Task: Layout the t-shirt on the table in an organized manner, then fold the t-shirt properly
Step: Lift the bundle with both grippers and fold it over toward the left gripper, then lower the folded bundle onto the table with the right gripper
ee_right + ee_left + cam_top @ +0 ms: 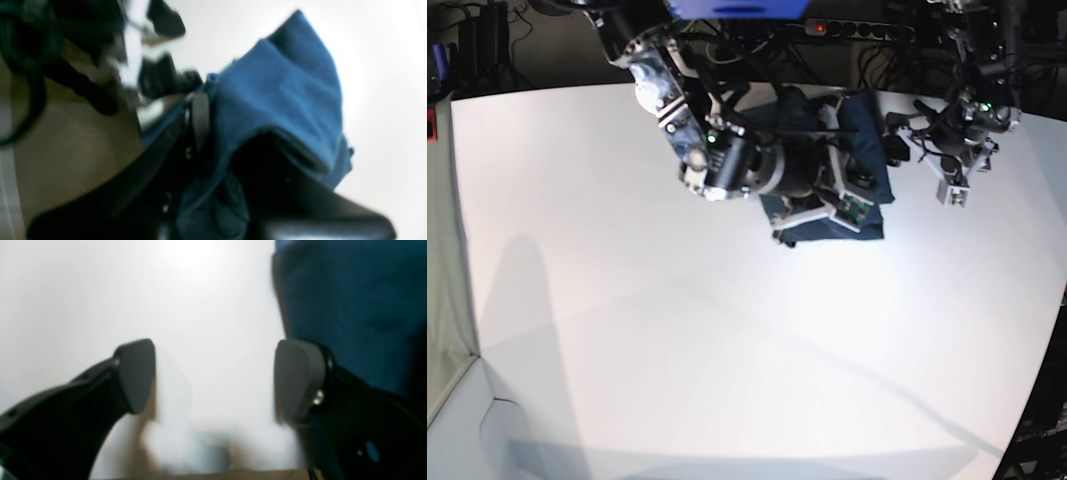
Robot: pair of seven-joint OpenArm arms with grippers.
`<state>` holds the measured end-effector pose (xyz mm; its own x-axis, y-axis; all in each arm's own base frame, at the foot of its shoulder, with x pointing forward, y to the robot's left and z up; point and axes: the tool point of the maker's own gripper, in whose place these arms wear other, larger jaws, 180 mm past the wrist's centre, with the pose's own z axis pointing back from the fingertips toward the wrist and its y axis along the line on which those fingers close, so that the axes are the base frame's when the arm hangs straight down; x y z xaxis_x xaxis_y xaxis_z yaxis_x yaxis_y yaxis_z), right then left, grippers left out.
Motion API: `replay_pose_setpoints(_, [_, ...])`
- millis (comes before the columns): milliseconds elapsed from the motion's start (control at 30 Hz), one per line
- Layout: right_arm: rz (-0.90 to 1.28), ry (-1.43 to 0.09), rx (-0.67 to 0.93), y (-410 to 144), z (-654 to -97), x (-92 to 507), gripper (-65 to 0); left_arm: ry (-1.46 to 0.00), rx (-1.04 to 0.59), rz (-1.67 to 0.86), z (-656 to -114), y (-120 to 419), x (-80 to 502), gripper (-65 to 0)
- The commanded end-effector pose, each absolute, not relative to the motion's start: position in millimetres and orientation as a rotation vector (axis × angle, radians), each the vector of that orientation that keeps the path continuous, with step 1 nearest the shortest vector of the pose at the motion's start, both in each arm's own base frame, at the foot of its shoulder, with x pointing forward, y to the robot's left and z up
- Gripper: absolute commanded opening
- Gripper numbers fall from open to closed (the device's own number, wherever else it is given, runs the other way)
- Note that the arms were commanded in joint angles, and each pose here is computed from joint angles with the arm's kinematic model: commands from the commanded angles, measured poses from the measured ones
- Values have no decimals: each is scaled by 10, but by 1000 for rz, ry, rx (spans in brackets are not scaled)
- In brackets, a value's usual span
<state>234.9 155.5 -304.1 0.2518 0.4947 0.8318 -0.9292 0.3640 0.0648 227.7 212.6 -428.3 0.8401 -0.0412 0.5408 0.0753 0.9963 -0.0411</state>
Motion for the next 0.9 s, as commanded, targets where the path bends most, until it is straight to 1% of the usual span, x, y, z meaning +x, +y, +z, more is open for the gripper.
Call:
replay_pose_setpoints(0, [1058,-872,679,1644,-2892,2386,-649,-571,-64,-64,-4264,2126,2278,-102])
replay_pose_setpoints(67, [1051,-856,697,1703,-2918,2369,-596,-570,-62,-61,-4266,2137,2271,-102])
replay_pose_setpoints(267, [1098,-834,718,1813,-2954,2234,-348,-568,-60,-60,-4267,2147,2264,-102])
replay_pose_setpoints(333, [1100,-847,718,1808,-2910,2229,-278,-570,-60,-60,-4264,2147,2271,-102])
replay_pose_setpoints(400, [1098,-889,723,1803,-2785,2233,-233,-571,-60,-60,-4260,2147,2277,-102])
replay_pose_setpoints(567, [1098,-973,703,1655,-2569,2212,-225,-571,-55,-63,-4255,2166,2278,-102])
replay_pose_setpoints(700, [1104,-930,660,1479,-2754,2174,-225,-576,-52,-70,-4232,2175,2267,-102])
replay_pose_setpoints(867, [1012,-907,596,1154,-2908,2340,-225,-576,-39,-44,-4232,2268,2261,-102])
